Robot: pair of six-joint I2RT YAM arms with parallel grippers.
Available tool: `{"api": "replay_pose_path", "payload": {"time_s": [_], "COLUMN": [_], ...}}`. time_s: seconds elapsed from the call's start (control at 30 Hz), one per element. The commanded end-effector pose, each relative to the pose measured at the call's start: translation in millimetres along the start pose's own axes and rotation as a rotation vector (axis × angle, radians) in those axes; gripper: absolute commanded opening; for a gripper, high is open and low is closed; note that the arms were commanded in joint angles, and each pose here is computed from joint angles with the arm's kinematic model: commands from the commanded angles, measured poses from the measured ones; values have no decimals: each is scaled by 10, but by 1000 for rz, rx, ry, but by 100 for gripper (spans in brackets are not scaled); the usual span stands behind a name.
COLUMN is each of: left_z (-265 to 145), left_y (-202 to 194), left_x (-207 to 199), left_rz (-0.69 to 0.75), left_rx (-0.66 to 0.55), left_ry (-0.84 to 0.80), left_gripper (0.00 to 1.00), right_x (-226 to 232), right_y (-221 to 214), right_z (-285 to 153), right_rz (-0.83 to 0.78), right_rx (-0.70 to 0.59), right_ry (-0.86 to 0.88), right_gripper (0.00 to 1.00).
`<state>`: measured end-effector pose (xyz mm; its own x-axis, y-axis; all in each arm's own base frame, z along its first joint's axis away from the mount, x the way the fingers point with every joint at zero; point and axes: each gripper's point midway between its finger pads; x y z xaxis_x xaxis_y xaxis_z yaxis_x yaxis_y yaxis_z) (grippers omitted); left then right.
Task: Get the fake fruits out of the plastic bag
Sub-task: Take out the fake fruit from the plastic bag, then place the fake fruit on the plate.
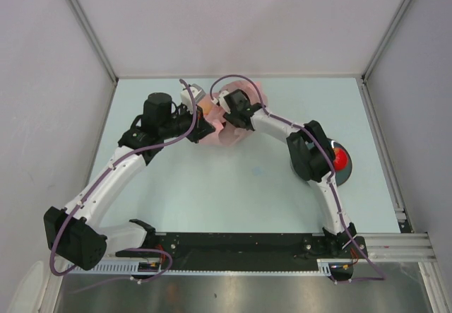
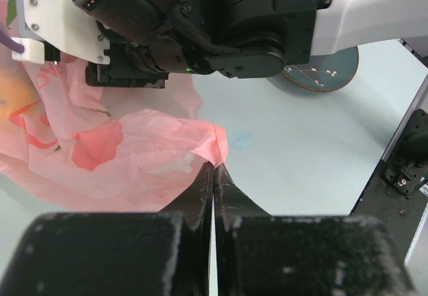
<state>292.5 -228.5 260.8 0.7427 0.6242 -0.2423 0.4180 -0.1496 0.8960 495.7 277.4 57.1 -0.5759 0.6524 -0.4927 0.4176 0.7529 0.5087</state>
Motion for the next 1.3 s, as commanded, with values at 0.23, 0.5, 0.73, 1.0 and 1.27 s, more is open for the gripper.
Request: {"api": "replay_pose_path", "payload": {"time_s": [0.23,0.5,0.73,1.0,1.27], "left_z": [-14,6,41,87,60], "left_y": [117,92,88,95,63], "left_x": [-78,-49,-39,-15,-12], "left_rz": [29,27,23,12,21], "left_rx": [-59,-55,-50,-43,-42], "left_ry": [-32,-24,-27,-25,-16], "left_gripper": [0,0,0,0,0], "right_x": [77,-41,-758,-1070,-971], "right_y": [265,-204,-1316,-2267,-2491], "right_z": [-1845,-2656,-2572,-2286,-2091], "right_rz": [7,179,486,733,741], "right_rx": [-328,-313,-113,150,175], "right_ry": [378,488,280,51,22], "right_gripper": [3,0,0,0,0]}}
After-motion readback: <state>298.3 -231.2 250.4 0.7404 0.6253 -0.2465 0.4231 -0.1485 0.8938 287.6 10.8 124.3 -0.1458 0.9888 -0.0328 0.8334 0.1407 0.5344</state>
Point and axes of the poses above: each gripper's point midway between its finger pads, its own z axis out along the fingers, its own x axis along the line the jaws close on, y = z × x, and after that the axes turned 1 degree about z, right-handed
